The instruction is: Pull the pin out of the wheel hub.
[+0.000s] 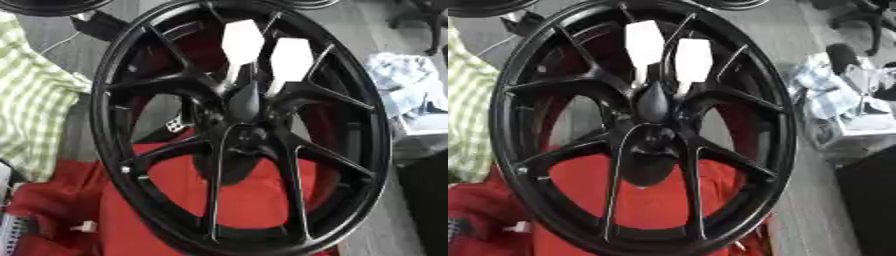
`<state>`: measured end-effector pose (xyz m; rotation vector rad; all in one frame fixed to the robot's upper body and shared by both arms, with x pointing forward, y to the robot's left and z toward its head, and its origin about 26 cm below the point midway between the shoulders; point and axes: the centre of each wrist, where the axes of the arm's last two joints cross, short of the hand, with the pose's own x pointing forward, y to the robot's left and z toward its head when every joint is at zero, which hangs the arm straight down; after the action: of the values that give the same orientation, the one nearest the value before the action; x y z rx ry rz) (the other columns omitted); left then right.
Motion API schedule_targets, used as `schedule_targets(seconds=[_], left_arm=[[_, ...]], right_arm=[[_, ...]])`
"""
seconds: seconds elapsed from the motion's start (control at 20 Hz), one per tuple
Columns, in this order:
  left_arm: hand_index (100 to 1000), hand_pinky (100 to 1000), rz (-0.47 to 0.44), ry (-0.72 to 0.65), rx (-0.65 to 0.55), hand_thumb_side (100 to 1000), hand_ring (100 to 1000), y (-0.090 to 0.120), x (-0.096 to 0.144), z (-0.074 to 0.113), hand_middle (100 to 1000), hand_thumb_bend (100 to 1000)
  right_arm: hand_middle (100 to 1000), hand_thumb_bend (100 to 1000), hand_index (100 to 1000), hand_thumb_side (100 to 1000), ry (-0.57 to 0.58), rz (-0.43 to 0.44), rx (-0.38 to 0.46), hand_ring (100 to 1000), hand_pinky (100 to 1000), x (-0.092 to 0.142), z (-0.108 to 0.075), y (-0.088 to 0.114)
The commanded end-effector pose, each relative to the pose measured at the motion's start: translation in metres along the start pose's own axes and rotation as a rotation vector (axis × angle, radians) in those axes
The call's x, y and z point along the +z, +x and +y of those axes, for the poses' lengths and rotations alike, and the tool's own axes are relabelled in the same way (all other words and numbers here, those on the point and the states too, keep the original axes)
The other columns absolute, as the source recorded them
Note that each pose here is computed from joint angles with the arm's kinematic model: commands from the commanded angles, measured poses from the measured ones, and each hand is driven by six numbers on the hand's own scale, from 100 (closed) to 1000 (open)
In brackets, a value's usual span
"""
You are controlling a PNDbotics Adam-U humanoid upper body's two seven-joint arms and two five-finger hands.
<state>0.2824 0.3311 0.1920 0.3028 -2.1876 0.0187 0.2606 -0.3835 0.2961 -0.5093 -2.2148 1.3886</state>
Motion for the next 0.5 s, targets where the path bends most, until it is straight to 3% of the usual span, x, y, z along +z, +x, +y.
schedule_targets(seconds=[0.05,0.5], left_arm=[[728,543,-0.038,-0.021,-0.019,751,632,0.009,-0.005,0.0017,562,100],[727,543,-0.049,-0.024,-0.013,749,632,0.0108,-0.0075,0.0002,561,100]], right_arm=[[853,100,824,190,0.04,-0.014,0.043,878,924,-0.0069,-0.0084,0.0046],[868,100,831,201,0.093,-0.024,0.058,889,928,-0.0138,-0.0057,0.0058]])
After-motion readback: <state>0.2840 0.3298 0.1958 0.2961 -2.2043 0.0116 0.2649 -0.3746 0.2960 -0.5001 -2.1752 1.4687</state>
